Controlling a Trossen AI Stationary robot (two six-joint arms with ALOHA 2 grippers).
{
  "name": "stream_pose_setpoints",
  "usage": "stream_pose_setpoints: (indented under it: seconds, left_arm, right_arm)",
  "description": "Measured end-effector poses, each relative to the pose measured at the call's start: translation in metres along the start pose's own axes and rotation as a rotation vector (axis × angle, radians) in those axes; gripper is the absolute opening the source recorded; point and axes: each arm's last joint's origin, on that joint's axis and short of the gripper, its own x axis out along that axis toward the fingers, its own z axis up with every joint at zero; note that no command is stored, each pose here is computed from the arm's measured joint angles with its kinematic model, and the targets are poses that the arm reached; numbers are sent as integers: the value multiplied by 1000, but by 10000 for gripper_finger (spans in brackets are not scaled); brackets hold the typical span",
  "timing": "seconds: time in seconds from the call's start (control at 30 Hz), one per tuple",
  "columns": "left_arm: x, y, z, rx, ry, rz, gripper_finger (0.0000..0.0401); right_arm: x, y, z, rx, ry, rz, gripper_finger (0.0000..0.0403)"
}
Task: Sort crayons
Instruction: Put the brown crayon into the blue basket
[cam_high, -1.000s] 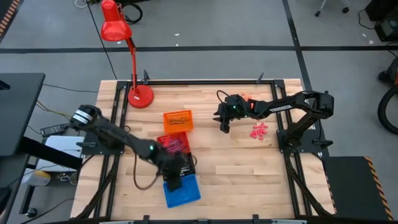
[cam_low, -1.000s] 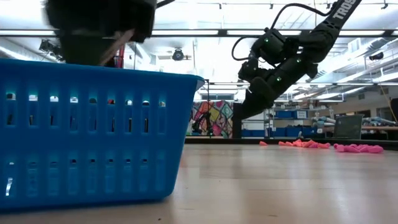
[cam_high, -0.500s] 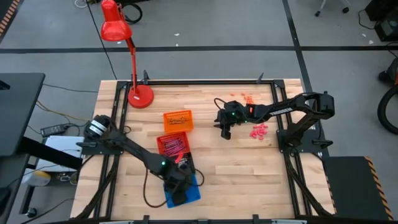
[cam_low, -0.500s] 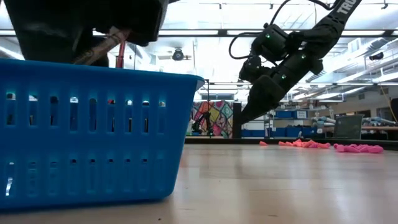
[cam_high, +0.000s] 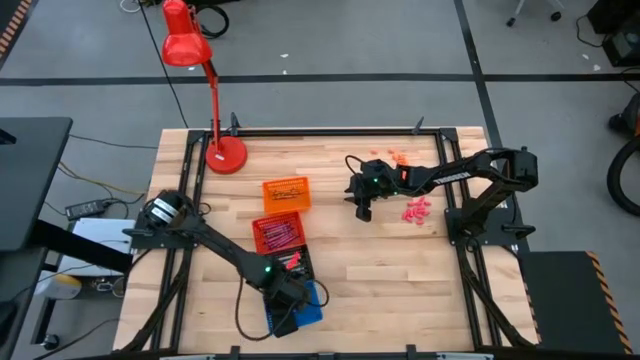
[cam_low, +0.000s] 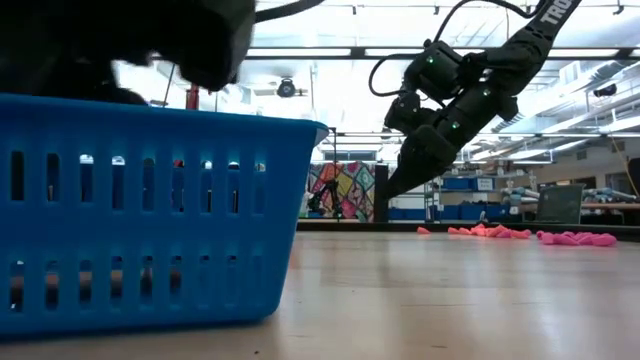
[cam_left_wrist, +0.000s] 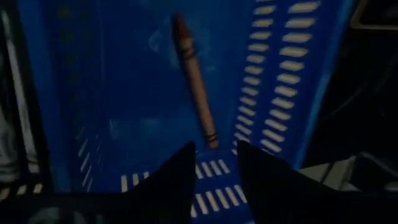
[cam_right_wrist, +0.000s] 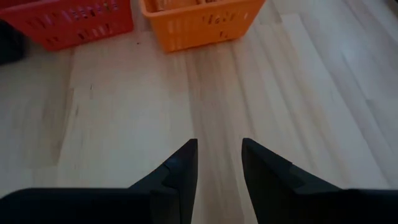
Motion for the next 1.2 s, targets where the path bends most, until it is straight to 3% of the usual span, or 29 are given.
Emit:
stream_pose_setpoints:
  seconds: [0.07,0.17,0.37,0.53,0.67,0.83,1.0,1.2]
  left_arm:
    - [-8,3,4,9,6,4,142]
    - [-23,10,5,47,-4,124,149]
    - [-69,21,3,281,-127,321,150]
    - [-110,29,10,469,-275,361,150]
    - [-128,56,18,427,-313,482,150]
    - [-113,105,24,349,-215,560,150]
    - [-97,140,29,383,-160,552,150]
    - [-109,172,42,390,-164,453,150]
  right_arm:
    - [0,-2,0,-2,-3,-6,129]
    - [0,-4,0,0,-7,-12,129]
    - [0,-4,0,0,-2,-10,129]
    - [-3,-1,2,-36,-10,-3,129]
    - [-12,-2,12,-127,-88,-18,129]
    - [-32,-4,32,-292,-238,-80,129]
    - [-48,-23,43,-332,-349,-170,129]
    - [-55,-54,49,-345,-492,-205,129]
